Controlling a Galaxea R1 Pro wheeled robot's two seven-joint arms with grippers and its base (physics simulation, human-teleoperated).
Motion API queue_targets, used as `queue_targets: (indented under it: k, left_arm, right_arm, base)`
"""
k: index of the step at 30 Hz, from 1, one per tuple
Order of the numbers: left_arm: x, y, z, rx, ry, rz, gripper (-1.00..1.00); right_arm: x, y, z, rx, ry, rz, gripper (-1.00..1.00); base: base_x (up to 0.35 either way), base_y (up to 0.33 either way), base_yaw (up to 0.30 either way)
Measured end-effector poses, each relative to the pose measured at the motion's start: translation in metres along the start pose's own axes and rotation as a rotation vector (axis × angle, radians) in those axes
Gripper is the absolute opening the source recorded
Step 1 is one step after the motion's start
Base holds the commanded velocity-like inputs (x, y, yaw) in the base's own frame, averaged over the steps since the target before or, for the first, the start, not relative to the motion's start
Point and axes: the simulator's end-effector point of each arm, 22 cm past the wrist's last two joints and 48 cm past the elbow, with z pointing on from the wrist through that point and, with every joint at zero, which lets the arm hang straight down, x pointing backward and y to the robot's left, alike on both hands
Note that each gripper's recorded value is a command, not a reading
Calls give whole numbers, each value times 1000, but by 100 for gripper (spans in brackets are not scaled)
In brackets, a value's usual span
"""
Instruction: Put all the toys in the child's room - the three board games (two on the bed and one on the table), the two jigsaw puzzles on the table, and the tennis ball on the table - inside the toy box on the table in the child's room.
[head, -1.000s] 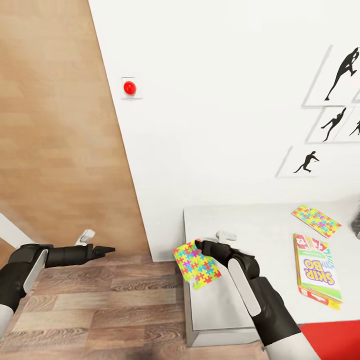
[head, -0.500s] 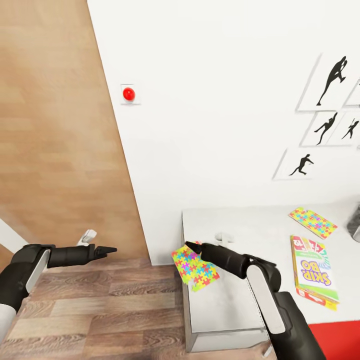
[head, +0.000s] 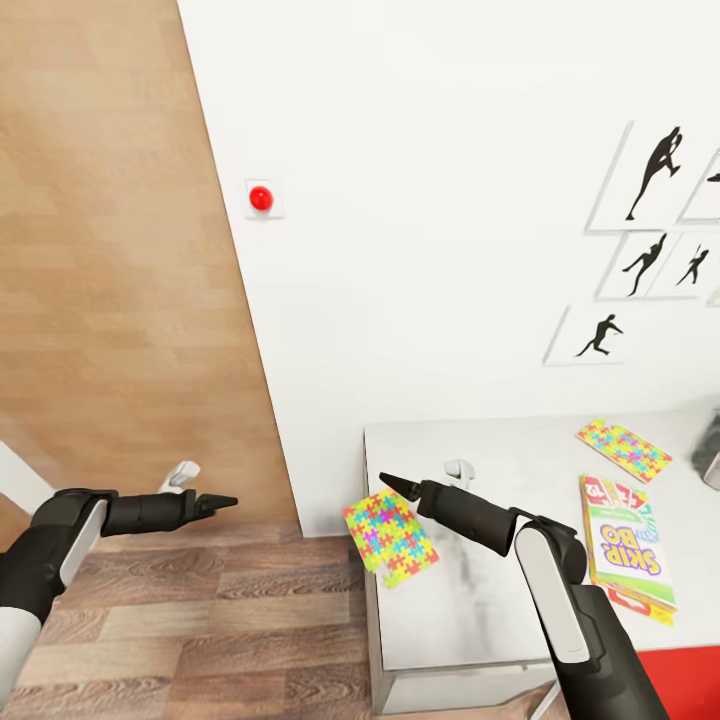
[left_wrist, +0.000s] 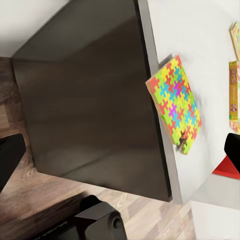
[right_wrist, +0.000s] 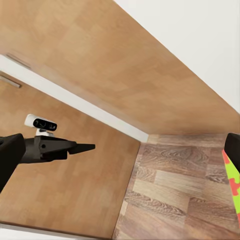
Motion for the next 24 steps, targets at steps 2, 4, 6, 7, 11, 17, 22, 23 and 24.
queue_targets:
  k: [2, 4, 6, 7, 11, 17, 22, 23, 24]
  left_arm:
    - [0, -1, 1, 0, -1, 1, 100]
    - [0, -5, 3, 6, -1, 2, 100]
    - [0, -8, 6, 12, -2, 3, 100]
    - [0, -10, 7, 14, -2, 4, 100]
    - [0, -11, 8, 6, -2, 8, 100]
    - [0, -3, 16, -63, -6, 8, 100]
    - [0, -2, 20, -92, -9, 10, 100]
    - [0, -2, 20, -93, -10, 11, 100]
    - [-1, -2, 20, -95, -11, 11, 100]
  right_arm:
    - [-1, 1, -1, -2, -2, -2, 100]
    - [-2, 2, -1, -4, -3, -3, 100]
    - [-2, 4, -1, -6, -5, -4, 100]
    - [-3, 4, -2, -6, -6, -5, 100]
    - [-4, 6, -2, -8, -9, -9, 100]
    - [-6, 10, -4, -11, -14, -16, 100]
    - [-8, 13, -5, -14, -18, -21, 100]
    - [-8, 13, -5, -14, -19, -22, 100]
    - [-9, 13, -5, -14, -19, -22, 100]
  base:
    - [0, 0, 0]
    - [0, -10, 0]
    - [0, -62, 0]
    - [0, -106, 0]
    - [0, -162, 0]
    - [59, -207, 0]
    - [107, -190, 0]
    - [66, -90, 0]
    - [53, -72, 0]
